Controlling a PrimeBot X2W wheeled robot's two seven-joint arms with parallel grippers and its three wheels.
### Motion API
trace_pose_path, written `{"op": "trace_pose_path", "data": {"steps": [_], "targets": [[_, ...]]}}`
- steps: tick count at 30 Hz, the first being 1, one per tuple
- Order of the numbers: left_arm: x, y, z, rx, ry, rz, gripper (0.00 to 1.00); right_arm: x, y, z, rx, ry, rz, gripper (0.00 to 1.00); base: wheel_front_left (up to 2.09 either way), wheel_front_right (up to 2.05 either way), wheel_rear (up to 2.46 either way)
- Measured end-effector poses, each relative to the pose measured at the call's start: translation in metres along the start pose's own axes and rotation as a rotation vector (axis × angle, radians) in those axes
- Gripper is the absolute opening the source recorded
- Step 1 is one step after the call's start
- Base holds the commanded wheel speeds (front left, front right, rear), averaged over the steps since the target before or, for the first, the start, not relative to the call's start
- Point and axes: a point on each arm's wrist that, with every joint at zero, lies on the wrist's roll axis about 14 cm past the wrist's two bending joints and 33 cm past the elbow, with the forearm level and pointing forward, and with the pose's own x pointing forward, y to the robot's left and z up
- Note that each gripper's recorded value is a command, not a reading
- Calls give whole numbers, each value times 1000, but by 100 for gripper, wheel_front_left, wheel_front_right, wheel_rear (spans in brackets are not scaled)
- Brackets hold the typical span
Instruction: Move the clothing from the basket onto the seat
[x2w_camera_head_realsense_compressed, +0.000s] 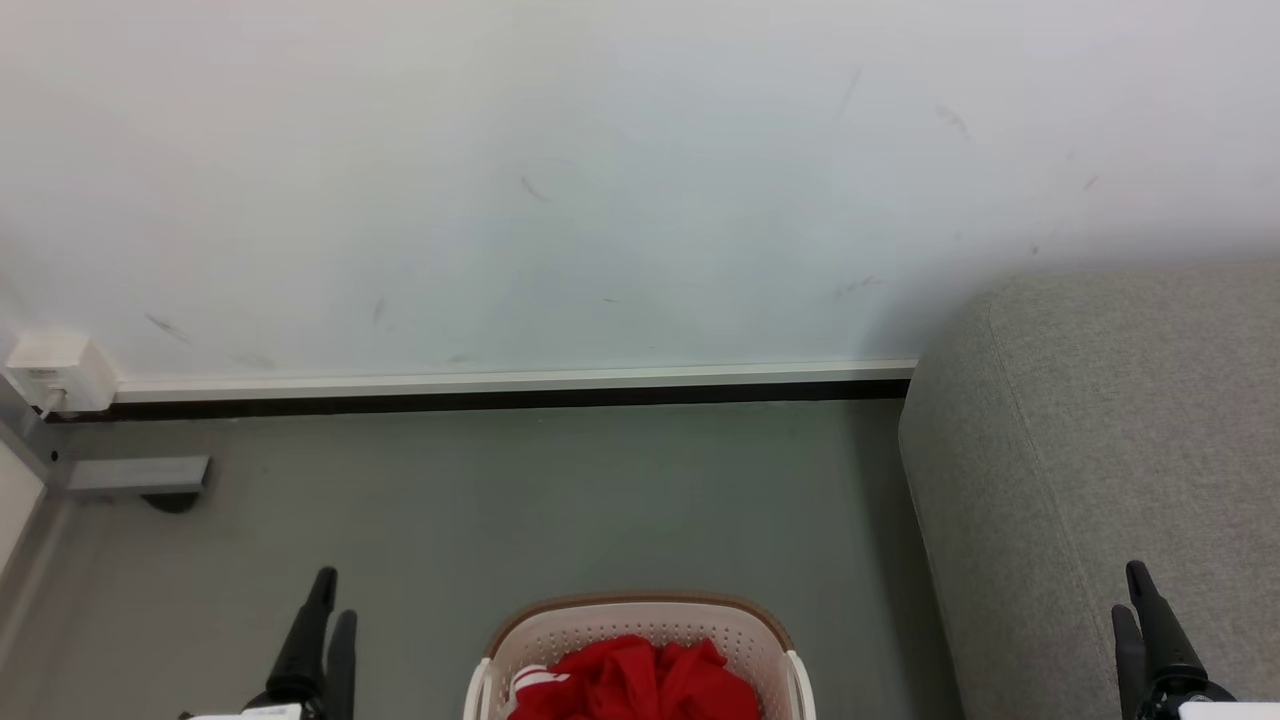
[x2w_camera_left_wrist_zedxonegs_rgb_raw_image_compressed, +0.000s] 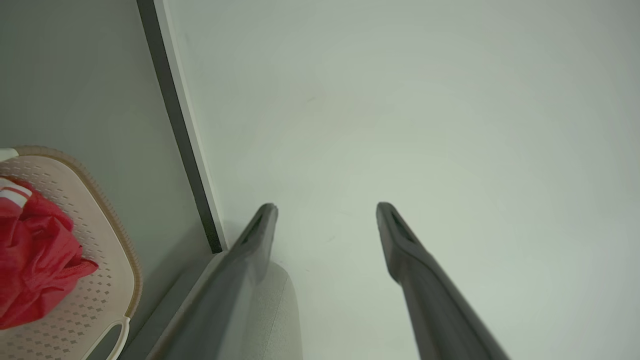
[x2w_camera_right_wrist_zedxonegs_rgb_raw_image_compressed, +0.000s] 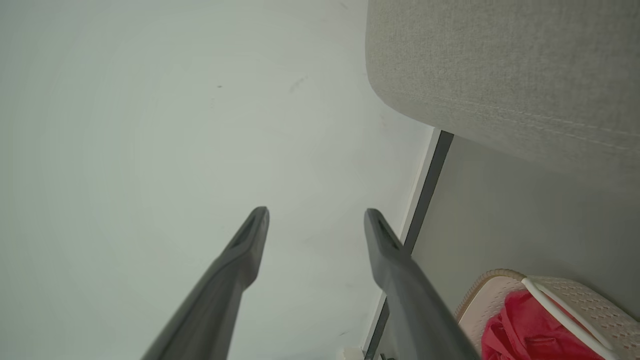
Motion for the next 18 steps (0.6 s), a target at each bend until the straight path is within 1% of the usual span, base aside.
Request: {"op": "trace_pose_path", "data": {"steps": [9,18], "targets": [[1,4,2,44,-29,15,100,-1,0,1,-133,-15,-3,100,0,0,0],[1,5,2,172,-41,28,100,-1,6,0,-319,-18,15,100,0,0,0]]}}
